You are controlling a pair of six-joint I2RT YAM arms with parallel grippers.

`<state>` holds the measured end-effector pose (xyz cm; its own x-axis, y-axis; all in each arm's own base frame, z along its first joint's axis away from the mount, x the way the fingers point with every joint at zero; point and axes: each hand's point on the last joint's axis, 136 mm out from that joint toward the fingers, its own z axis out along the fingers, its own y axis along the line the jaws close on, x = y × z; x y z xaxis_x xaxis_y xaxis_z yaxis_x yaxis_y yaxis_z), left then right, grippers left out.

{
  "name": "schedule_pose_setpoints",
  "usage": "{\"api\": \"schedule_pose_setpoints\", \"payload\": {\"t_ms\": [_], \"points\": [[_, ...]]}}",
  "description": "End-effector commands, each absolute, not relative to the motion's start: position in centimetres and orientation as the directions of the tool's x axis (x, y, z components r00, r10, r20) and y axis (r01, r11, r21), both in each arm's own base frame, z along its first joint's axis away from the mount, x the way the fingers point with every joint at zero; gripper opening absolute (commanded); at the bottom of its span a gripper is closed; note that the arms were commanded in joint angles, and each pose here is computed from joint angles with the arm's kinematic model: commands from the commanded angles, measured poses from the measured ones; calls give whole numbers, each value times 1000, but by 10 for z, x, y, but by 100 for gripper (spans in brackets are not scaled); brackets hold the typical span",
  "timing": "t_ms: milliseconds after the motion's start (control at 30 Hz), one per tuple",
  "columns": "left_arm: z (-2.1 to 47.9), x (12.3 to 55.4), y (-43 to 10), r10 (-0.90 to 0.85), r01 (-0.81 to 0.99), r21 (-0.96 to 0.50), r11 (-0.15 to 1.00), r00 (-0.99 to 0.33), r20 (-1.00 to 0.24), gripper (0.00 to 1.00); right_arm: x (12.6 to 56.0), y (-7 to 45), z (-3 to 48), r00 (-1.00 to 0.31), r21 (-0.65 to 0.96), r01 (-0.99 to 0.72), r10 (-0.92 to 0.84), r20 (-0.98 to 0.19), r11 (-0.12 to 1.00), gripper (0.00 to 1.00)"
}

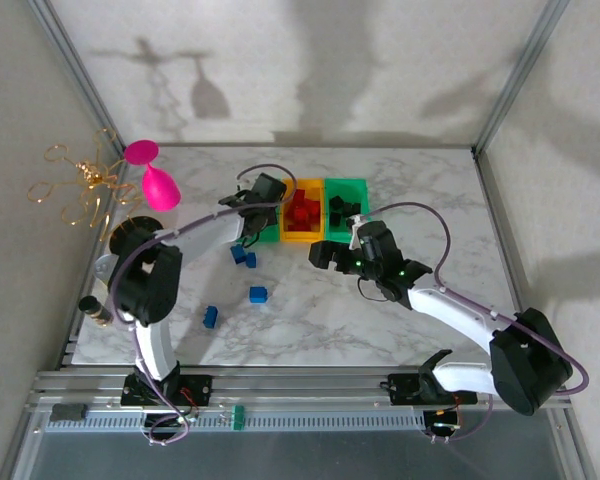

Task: Sort the legos into containers by color
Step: Place the lego in the container.

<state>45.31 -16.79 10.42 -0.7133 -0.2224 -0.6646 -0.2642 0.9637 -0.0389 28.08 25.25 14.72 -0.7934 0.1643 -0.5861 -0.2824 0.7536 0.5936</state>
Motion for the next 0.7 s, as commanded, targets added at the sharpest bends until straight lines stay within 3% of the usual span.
{"api": "schedule_pose_setpoints", "payload": {"t_ms": [0, 233, 400, 667], "points": [[103, 468, -159, -179, -275, 37, 961, -716, -675, 35, 282, 247, 153, -786, 588, -273, 176, -593, 762, 98], [83, 478, -154, -147, -277, 104, 955, -750, -644, 41, 285, 244, 156, -779, 582, -276, 177, -602, 765, 99], [108, 475, -158, -153, -255, 60, 965, -735, -661, 51, 287, 245, 160, -773, 577, -285, 172, -611, 765, 98], [156, 448, -159, -207, -217, -75, 973, -691, -692, 52, 284, 245, 164, -761, 541, -337, 115, -638, 771, 99]]}}
